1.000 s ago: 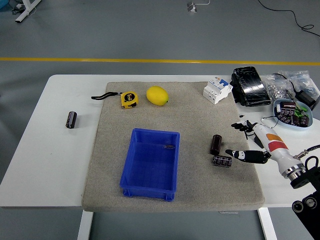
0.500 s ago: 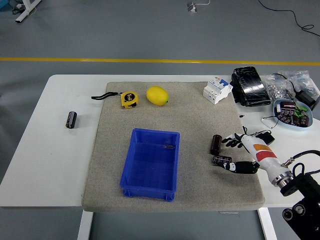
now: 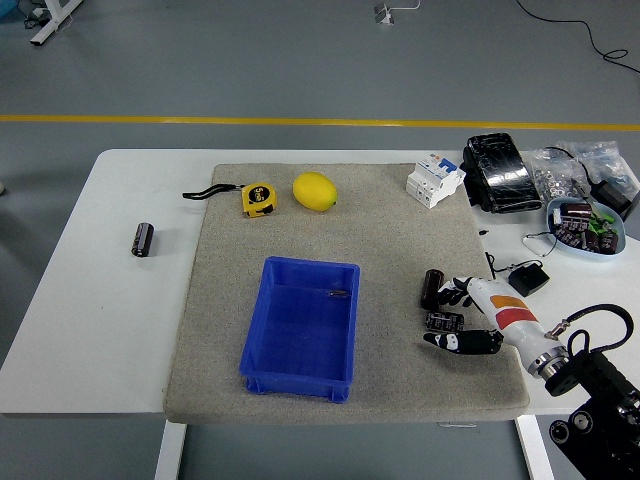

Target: Pick up the battery,place it into the box

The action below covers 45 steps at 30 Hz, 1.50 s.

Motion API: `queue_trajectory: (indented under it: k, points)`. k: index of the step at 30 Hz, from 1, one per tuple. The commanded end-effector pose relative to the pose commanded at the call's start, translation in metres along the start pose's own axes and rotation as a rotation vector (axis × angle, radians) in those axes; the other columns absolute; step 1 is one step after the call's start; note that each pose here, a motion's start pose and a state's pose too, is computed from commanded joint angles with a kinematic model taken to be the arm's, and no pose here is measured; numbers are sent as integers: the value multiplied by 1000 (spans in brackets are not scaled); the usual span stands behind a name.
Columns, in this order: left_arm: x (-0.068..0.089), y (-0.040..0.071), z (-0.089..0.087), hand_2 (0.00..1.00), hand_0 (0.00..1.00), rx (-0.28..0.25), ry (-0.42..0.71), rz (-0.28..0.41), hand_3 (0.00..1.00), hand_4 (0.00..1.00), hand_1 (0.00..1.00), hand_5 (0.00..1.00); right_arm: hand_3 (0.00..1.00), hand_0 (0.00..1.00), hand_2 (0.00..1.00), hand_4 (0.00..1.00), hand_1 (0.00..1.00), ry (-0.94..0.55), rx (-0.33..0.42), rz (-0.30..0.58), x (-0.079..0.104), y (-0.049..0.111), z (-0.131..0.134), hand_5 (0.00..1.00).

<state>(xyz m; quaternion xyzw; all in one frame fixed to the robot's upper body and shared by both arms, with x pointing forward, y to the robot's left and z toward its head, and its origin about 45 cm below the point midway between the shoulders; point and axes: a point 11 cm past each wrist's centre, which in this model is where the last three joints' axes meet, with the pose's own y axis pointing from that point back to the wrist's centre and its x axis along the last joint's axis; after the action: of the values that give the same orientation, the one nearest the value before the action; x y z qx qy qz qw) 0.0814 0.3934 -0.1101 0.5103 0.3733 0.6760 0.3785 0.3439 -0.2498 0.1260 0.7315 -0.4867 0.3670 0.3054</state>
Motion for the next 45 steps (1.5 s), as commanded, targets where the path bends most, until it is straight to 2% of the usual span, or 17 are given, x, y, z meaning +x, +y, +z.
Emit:
queue_trajectory:
  k: [11,12,17,18,29,45]
  points:
    - [-2,1,3,735,759,-3,-1,-5,659,713,719,677,486,426,479,975,474,11,-6,-12,-4,-6,3,242]
    - [-3,1,3,736,757,-3,0,-5,659,708,718,671,473,392,471,923,457,11,-9,-12,-4,-6,4,214]
    - [-3,1,4,736,757,-5,-1,-7,659,708,718,671,473,392,471,923,457,14,-23,-17,-7,-4,10,214]
    - [-3,1,4,735,757,-5,-1,-7,658,709,717,670,465,359,461,886,432,14,-26,-18,-7,-4,11,204]
    - [-4,1,4,734,756,-5,-6,-9,657,708,717,668,464,354,460,886,426,26,-40,-37,-14,-4,16,205]
    - [-4,1,5,734,755,-7,-7,-11,658,707,716,667,458,255,440,829,379,26,-45,-48,-13,-5,18,204]
